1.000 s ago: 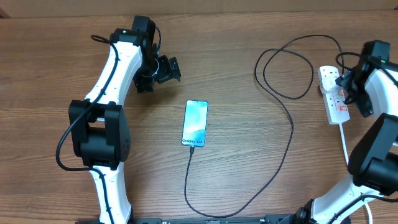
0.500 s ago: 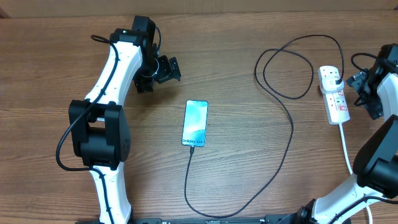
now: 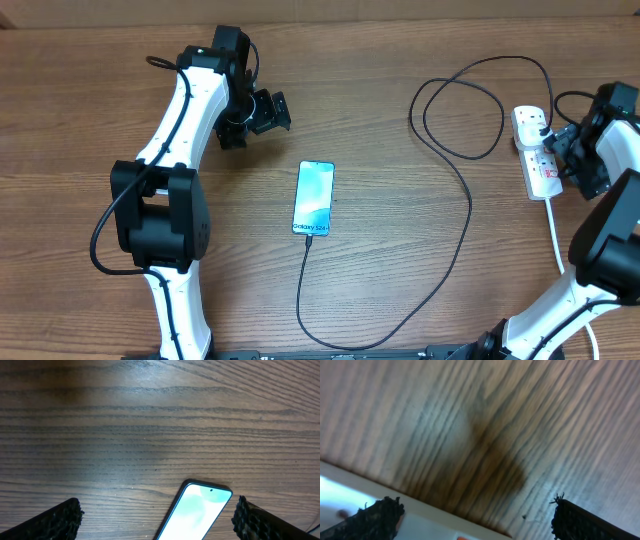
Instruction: Plug charger to phone and switch on socket
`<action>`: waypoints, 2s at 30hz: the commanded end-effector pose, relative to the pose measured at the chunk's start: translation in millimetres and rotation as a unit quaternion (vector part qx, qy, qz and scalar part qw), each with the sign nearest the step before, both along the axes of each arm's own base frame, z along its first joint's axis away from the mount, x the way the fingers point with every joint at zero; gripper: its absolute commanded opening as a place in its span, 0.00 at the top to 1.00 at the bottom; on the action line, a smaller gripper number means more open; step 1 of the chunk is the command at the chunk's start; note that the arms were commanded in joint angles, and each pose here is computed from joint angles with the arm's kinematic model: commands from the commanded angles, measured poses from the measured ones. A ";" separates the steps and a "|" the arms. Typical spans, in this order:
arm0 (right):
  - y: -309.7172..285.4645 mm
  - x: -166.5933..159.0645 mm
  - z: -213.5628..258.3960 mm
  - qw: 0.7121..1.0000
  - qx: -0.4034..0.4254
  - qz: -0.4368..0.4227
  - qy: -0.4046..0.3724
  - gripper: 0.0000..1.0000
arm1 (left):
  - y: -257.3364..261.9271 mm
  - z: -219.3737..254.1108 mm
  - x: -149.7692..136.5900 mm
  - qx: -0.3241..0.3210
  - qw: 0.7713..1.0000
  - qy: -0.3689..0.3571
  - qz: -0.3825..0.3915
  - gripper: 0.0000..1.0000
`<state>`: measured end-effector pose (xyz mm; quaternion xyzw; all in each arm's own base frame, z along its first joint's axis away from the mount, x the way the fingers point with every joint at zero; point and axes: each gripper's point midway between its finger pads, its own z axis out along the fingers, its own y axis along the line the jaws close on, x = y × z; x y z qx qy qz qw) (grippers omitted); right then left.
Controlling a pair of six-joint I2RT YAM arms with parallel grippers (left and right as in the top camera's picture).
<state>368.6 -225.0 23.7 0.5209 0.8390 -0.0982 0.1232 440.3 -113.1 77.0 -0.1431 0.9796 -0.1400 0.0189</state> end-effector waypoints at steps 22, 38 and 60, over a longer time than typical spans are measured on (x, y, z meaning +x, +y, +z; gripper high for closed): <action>32.7 10.2 -19.6 0.994 0.086 0.066 -0.013 0.00 | -1.4 8.2 2.8 0.001 1.000 -0.014 -0.007 0.00; 41.7 15.2 -19.5 0.990 0.109 0.082 -0.026 0.00 | -1.4 8.2 2.8 0.001 1.000 -0.014 -0.007 0.00; 52.0 5.5 -21.5 0.987 0.135 0.085 -0.009 0.00 | -1.4 8.2 2.8 0.001 1.000 -0.014 -0.007 0.00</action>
